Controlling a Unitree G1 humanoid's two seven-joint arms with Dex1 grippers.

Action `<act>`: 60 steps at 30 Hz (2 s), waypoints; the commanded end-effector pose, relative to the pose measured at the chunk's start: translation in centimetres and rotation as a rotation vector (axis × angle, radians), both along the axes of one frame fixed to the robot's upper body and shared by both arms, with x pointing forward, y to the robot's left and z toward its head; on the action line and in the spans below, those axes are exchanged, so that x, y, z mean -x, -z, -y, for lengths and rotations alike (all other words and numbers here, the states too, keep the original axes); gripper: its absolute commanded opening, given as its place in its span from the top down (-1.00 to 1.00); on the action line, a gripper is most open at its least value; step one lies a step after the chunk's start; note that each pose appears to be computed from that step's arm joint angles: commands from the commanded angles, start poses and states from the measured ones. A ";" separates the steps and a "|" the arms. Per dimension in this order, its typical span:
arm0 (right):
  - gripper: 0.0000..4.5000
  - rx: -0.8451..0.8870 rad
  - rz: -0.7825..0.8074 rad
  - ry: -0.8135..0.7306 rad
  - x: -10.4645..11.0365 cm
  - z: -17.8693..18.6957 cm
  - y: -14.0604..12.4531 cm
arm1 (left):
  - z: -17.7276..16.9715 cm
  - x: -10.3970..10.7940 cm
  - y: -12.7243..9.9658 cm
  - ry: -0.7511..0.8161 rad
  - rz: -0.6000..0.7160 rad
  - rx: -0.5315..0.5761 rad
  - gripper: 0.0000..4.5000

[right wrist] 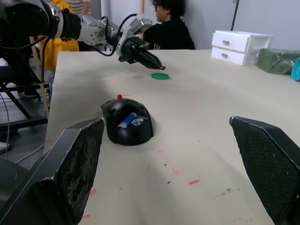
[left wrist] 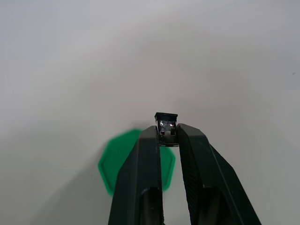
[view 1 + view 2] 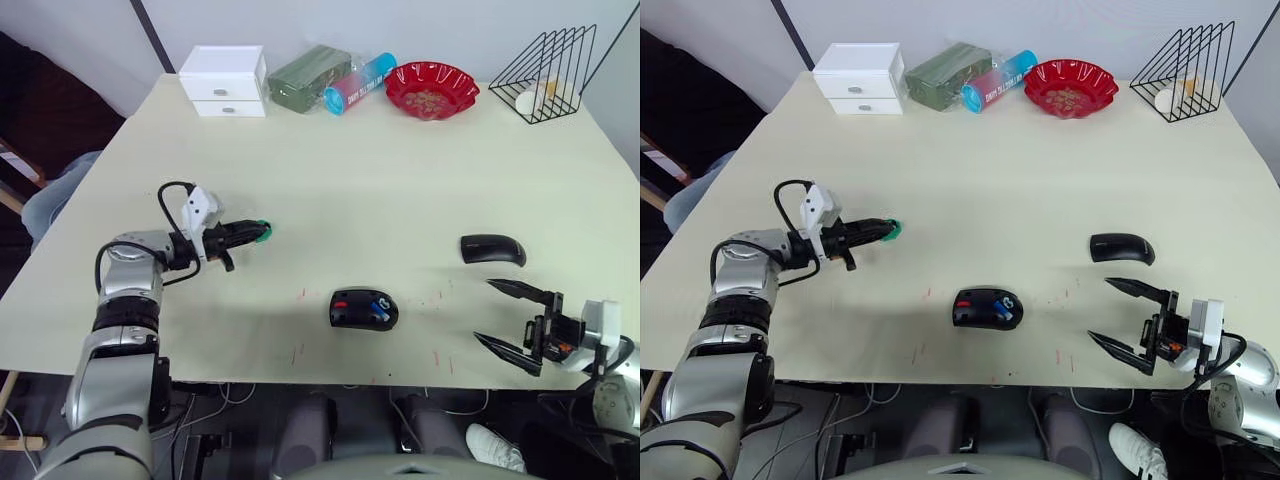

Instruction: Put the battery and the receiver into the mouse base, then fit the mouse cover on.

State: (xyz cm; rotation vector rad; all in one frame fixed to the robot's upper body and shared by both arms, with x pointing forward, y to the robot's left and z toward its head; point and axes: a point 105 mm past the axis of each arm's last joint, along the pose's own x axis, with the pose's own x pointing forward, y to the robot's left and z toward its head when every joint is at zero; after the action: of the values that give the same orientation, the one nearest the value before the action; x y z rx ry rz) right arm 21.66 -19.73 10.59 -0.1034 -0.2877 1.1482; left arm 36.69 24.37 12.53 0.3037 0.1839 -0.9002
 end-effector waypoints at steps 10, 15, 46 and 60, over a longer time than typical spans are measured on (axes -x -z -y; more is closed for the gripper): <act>-1.00 -0.016 -0.060 -0.008 -2.4 -3.4 -4.0 | 7.8 3.2 -5.0 0.434 0.074 -0.051 0.96; -1.00 -0.010 -0.125 0.042 -3.5 -4.2 -4.6 | 9.5 4.1 -5.3 0.526 0.088 -0.085 0.96; -1.00 -0.039 -0.915 -0.033 -4.5 -11.9 -7.5 | 16.6 6.5 -6.6 0.820 0.241 -0.191 0.96; -1.00 -0.122 -1.132 0.003 -4.8 -14.1 -7.6 | 17.2 6.6 -6.5 0.837 0.246 -0.188 0.96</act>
State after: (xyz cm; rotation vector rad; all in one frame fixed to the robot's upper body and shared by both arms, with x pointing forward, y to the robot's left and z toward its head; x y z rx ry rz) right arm 26.61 -6.03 16.76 0.6354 0.6885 0.9906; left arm 30.28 7.61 17.71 0.6492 -0.0428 -1.6599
